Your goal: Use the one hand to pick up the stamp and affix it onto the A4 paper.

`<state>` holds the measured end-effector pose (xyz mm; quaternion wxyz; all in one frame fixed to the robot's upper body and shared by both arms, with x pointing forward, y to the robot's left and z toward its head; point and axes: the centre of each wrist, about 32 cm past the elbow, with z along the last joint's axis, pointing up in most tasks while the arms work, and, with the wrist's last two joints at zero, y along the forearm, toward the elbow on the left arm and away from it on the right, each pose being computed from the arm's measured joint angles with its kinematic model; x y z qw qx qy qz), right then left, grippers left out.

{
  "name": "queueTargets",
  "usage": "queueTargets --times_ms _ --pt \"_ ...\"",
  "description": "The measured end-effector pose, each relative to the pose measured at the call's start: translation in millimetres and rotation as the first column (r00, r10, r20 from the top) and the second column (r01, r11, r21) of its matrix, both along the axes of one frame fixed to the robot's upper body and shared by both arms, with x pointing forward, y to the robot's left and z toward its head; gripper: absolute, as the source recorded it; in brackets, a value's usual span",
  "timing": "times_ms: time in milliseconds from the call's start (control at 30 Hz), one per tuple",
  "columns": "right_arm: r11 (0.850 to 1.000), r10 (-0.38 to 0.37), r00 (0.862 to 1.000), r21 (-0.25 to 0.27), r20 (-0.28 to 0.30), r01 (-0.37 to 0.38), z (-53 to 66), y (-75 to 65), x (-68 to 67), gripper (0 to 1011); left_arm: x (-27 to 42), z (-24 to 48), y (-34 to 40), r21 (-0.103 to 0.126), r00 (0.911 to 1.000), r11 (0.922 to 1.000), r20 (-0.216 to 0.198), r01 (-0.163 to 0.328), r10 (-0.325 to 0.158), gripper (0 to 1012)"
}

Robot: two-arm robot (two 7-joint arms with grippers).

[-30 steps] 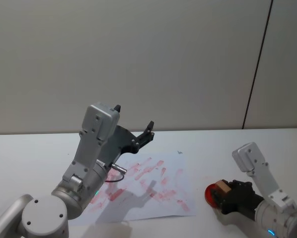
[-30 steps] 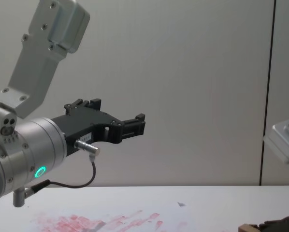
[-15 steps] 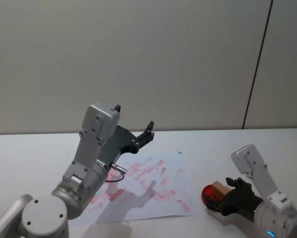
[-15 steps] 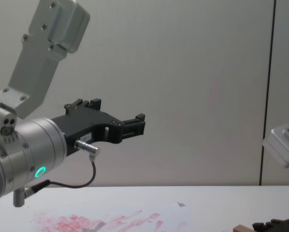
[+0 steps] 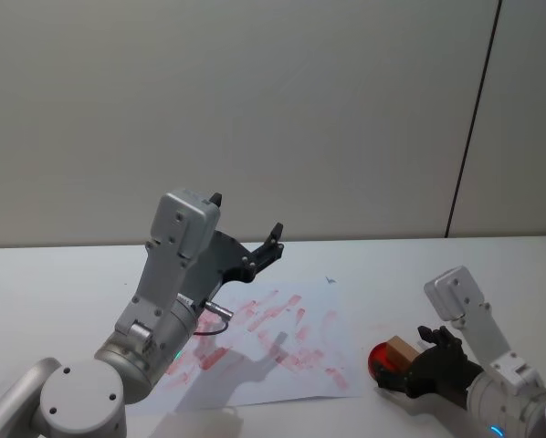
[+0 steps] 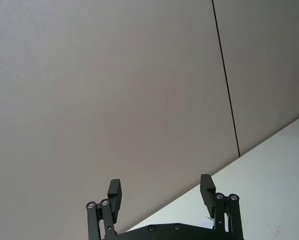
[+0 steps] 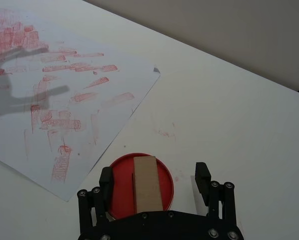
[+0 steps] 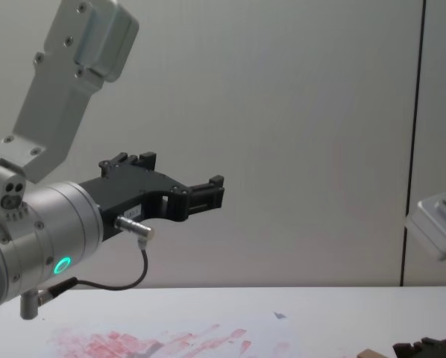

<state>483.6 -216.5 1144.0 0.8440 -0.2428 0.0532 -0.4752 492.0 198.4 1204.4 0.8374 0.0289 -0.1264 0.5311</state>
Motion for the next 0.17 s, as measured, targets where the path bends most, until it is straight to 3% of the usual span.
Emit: queueTargets --times_ms 167 --pt "1.0 0.0 1.0 0.0 0.0 0.0 -0.2 0.0 0.0 1001 0.0 0.0 0.0 0.0 1.0 1.0 0.0 0.0 0.0 1001"
